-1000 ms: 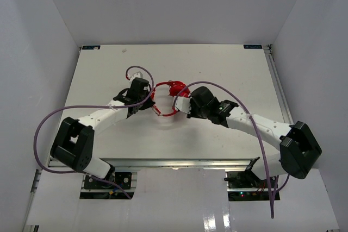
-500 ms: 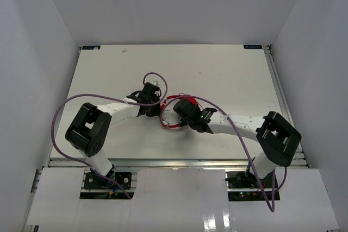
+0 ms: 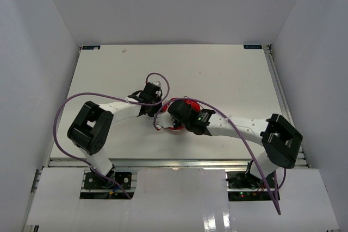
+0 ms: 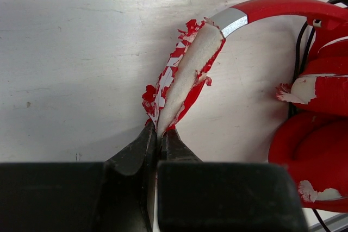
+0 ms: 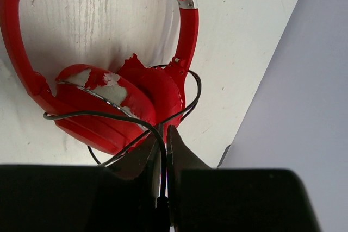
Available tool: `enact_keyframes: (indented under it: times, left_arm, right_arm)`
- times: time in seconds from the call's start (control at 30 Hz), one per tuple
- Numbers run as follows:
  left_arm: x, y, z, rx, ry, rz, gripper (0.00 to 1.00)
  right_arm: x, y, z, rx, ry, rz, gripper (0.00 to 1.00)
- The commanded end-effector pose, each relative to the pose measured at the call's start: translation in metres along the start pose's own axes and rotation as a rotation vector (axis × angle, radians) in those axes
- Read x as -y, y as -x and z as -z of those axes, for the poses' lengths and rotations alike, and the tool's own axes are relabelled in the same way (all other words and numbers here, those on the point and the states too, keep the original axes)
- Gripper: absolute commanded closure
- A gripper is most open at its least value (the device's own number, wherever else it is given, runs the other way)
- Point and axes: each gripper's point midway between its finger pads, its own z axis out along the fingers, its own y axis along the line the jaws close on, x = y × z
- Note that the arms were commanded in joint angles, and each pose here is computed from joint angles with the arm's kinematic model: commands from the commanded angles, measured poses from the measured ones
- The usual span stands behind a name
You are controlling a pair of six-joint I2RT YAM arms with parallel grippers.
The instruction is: Wrap the headphones
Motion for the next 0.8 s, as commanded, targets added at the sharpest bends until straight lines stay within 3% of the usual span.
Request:
enact_keyframes:
  times: [0.0,0.13,0.47,0.6,0.77]
  left_arm:
    - [0.03,0.012,0.006,0.017,-0.11,-0.013,1.0]
    - [0.039,0.012,0.011,0.01,-0.15,-0.013,1.0]
    - [0.041,0.011,0.029,0.034,-0.181,-0.01,0.99]
    - [0.041,0.011,0.031,0.038,-0.181,-0.002,0.92]
    - [0.043,0.013,0.033,0.042,-0.187,0.004,0.77]
  right_arm:
    - [0.017,0.019,0.008,0.084,-0.024,-0.013,0.9]
    - [0.009,0.027,-0.009,0.09,0.001,-0.013,0.84]
    - [0.024,0.017,-0.02,0.042,-0.023,-0.061,0.44]
    - [0.041,0.001,-0.014,0.031,-0.055,-0.091,0.28]
    - [0.059,0.0,-0.004,0.096,-0.041,-0.146,0.18]
